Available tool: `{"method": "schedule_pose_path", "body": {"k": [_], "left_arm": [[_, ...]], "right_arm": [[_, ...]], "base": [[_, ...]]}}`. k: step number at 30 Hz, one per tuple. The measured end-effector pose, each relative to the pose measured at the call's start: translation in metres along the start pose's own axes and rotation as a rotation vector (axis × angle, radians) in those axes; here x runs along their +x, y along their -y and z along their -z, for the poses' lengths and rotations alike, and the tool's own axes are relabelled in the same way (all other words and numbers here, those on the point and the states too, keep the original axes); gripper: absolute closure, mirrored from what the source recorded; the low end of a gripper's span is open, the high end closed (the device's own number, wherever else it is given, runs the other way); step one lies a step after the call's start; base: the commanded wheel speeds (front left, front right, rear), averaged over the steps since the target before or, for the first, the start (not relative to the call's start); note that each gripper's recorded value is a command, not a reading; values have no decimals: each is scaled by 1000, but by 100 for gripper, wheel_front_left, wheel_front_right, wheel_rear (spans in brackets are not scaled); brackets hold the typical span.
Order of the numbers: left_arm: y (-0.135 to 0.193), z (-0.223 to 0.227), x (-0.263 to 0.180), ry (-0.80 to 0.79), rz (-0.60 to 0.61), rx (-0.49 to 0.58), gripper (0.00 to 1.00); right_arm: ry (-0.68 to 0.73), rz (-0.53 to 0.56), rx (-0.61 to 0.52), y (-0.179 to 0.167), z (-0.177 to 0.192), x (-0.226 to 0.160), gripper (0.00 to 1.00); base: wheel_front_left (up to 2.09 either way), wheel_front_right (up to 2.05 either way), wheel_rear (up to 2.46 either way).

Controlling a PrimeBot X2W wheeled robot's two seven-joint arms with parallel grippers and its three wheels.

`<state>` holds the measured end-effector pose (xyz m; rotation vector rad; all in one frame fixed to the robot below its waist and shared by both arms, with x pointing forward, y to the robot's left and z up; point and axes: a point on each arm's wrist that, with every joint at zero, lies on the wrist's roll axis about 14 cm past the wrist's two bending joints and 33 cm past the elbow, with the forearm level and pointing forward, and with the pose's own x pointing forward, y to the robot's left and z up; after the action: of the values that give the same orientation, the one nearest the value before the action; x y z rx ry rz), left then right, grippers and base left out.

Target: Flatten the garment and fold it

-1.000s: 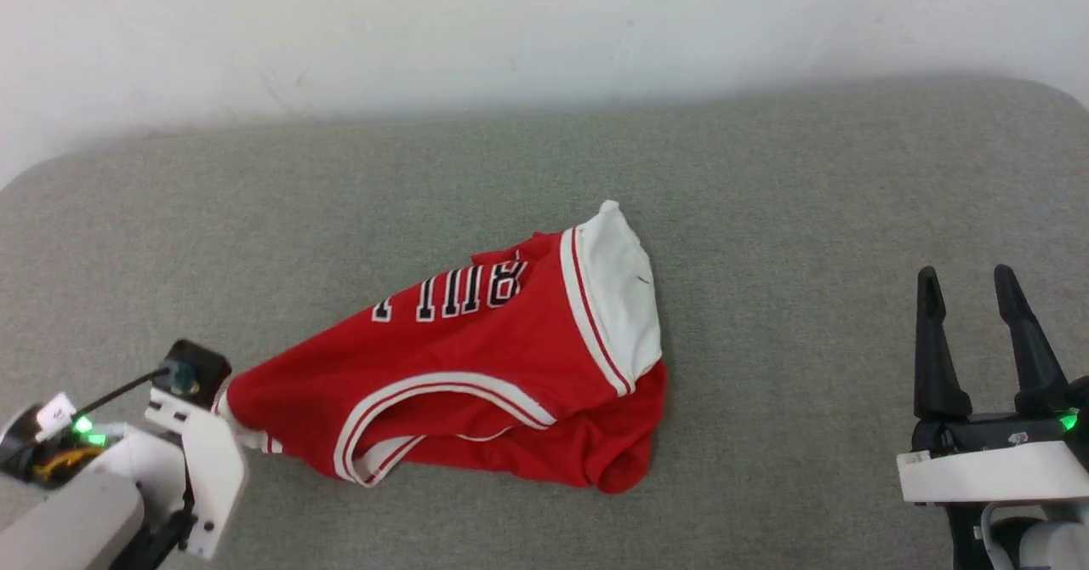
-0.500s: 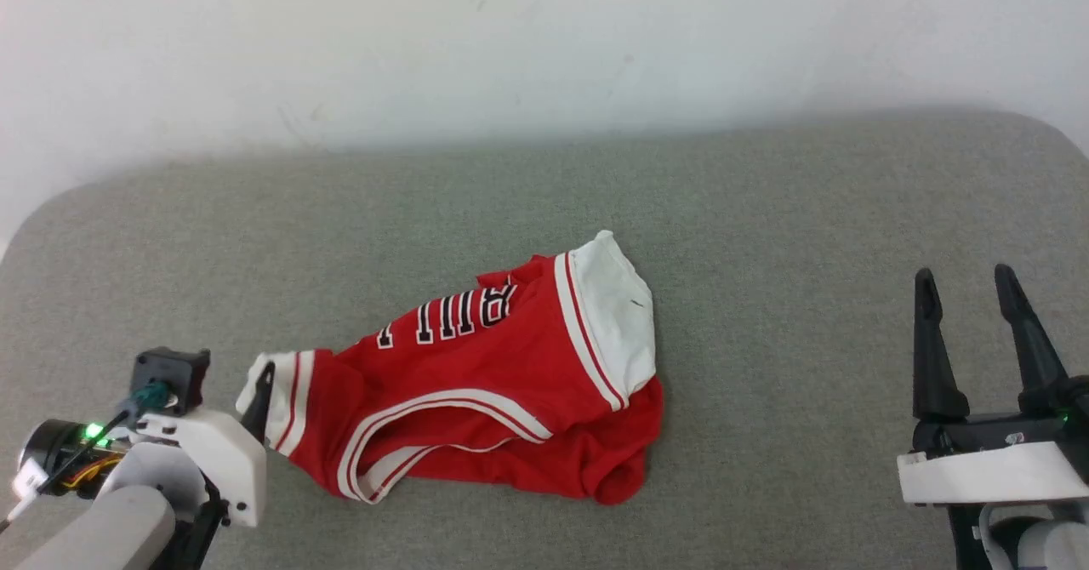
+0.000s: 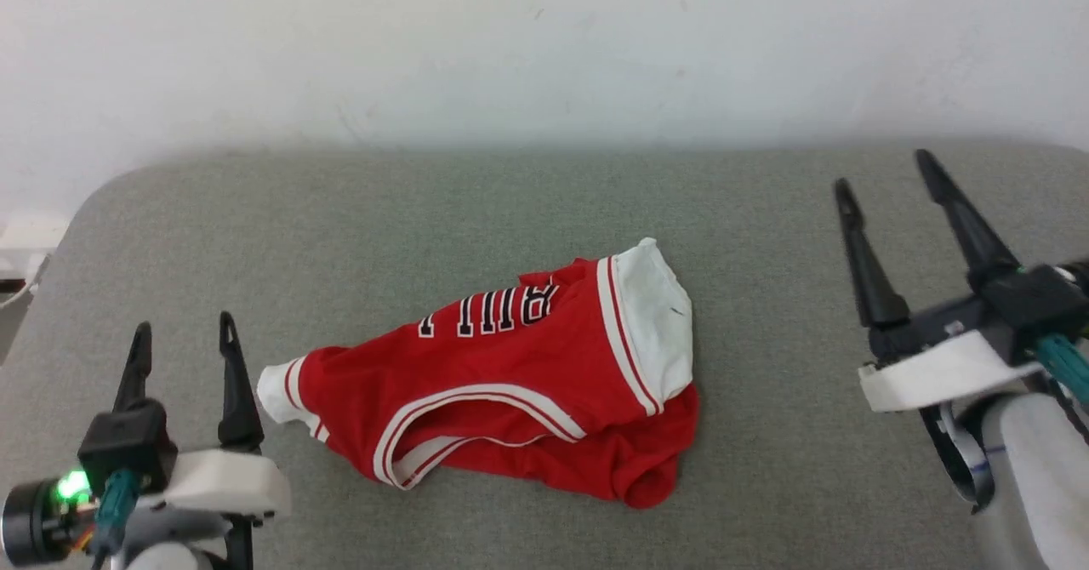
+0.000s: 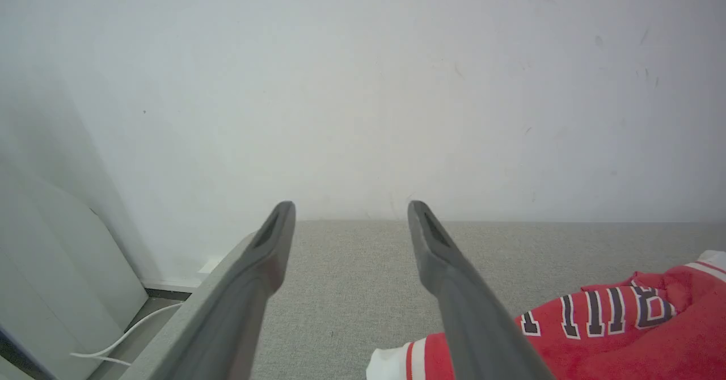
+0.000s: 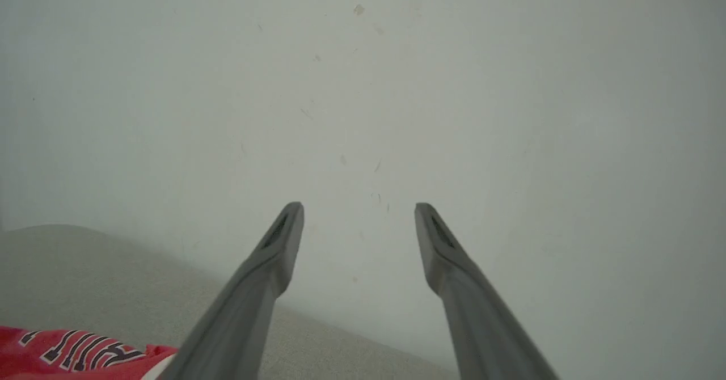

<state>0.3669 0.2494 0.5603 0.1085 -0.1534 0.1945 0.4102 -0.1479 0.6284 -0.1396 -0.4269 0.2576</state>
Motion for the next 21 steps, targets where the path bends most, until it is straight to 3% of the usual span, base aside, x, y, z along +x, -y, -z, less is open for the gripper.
{"method": "schedule_pose_path", "body": {"k": [4, 8, 12, 16, 21], "left_arm": [[-9, -7, -15, 42, -67, -19, 0], [-9, -7, -24, 59, -74, -8, 0], [-5, -5, -29, 66, -56, 15, 0], [-5, 2, -30, 46, -58, 15, 0], [1, 7, -23, 38, -57, 7, 0]], "right_arm": [[-126, -149, -10, -21, 36, 15, 0], [-382, -308, -29, -45, 80, 25, 0], [-625, -451, -120, -58, 111, 27, 0], [-917, -543, -168, -63, 146, 12, 0], [-1122, -596, -147, -68, 170, 11, 0]], "base": [[0, 0, 0], [0, 0, 0], [0, 0, 0], [0, 0, 0], [0, 0, 0]]}}
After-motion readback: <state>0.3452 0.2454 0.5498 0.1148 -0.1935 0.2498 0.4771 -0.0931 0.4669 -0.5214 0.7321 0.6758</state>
